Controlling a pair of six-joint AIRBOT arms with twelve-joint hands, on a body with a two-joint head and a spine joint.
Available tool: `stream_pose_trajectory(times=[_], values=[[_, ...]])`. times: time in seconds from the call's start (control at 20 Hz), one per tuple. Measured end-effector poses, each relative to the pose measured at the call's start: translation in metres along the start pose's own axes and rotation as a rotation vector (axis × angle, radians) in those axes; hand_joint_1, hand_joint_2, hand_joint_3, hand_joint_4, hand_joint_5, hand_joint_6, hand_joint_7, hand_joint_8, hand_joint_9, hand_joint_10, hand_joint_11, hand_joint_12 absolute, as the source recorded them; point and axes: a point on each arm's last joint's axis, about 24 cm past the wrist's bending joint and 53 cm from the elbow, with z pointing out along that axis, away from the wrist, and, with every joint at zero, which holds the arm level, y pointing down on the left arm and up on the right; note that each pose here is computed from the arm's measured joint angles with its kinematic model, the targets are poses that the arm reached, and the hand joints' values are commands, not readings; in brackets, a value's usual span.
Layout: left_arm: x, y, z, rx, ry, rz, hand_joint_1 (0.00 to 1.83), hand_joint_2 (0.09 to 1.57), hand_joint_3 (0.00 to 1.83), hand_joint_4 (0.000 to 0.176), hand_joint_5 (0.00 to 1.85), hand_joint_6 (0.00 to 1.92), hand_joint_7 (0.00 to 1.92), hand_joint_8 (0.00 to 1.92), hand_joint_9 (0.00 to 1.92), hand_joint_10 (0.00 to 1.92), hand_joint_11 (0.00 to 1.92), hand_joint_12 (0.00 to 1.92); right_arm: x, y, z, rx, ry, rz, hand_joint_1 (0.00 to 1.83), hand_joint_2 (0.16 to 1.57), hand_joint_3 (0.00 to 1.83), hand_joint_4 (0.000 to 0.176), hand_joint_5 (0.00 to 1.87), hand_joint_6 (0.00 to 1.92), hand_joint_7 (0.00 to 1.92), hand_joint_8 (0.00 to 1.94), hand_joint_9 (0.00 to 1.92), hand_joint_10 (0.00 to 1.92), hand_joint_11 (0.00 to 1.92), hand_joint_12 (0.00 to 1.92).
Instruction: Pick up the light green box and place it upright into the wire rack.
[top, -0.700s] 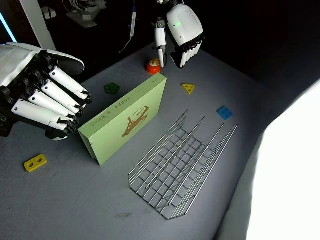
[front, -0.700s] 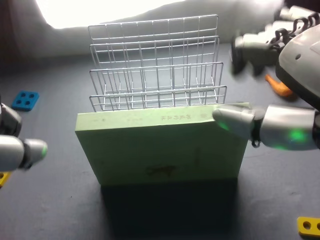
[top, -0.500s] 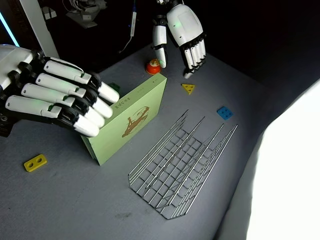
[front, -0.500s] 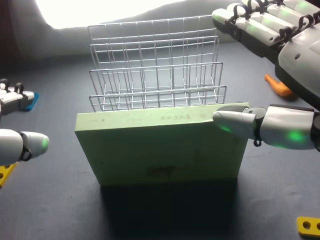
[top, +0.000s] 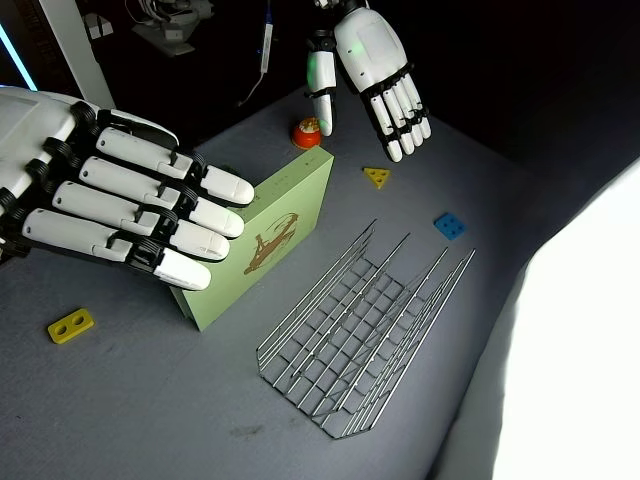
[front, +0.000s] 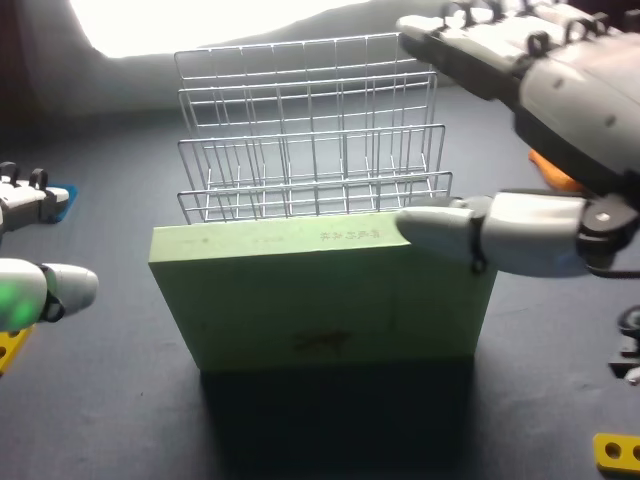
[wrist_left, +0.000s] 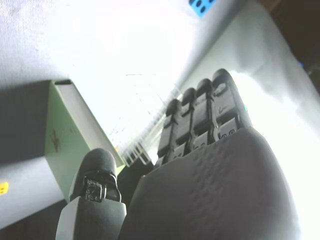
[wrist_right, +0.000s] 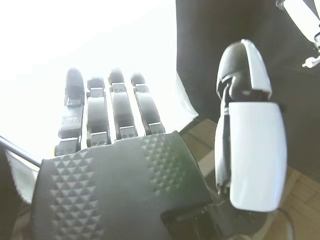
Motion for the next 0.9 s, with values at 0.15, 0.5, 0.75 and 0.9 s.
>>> stream_pose_trajectory(times=[0.15, 0.5, 0.75, 0.9], values=[[0.0, 0.001, 0.0, -0.005, -0.001, -0.004, 0.0, 1.28, 0.01, 0.0, 0.09, 0.02, 0.05, 0.0, 0.01, 0.0, 0.02, 0.02, 0.014, 0.009, 0.007, -0.008, 0.028, 0.042, 0.81, 0.94, 0.0, 0.0, 0.08, 0.0, 0.14, 0.0, 0.14, 0.01, 0.0, 0.56], [-0.002, 0.0, 0.0, 0.0, -0.004, -0.007, 0.0, 1.29, 0.0, 0.0, 0.19, 0.02, 0.13, 0.01, 0.09, 0.01, 0.0, 0.28, 0.057, 0.005, 0.044, 0.042, 0.098, 0.164, 1.02, 0.88, 0.0, 0.0, 0.06, 0.0, 0.09, 0.0, 0.09, 0.0, 0.0, 0.21], [-0.003, -0.002, 0.0, 0.005, -0.007, -0.003, 0.0, 1.27, 0.0, 0.0, 0.18, 0.01, 0.16, 0.01, 0.12, 0.01, 0.0, 0.41, 0.077, 0.009, 0.055, 0.071, 0.136, 0.237, 0.99, 0.9, 0.0, 0.0, 0.05, 0.01, 0.07, 0.0, 0.06, 0.01, 0.0, 0.06], [-0.003, -0.003, 0.0, 0.01, -0.01, 0.005, 0.0, 1.27, 0.0, 0.0, 0.18, 0.01, 0.16, 0.0, 0.11, 0.01, 0.0, 0.42, 0.084, 0.001, 0.055, 0.112, 0.158, 0.253, 1.01, 0.89, 0.0, 0.0, 0.04, 0.0, 0.07, 0.0, 0.05, 0.0, 0.0, 0.0]])
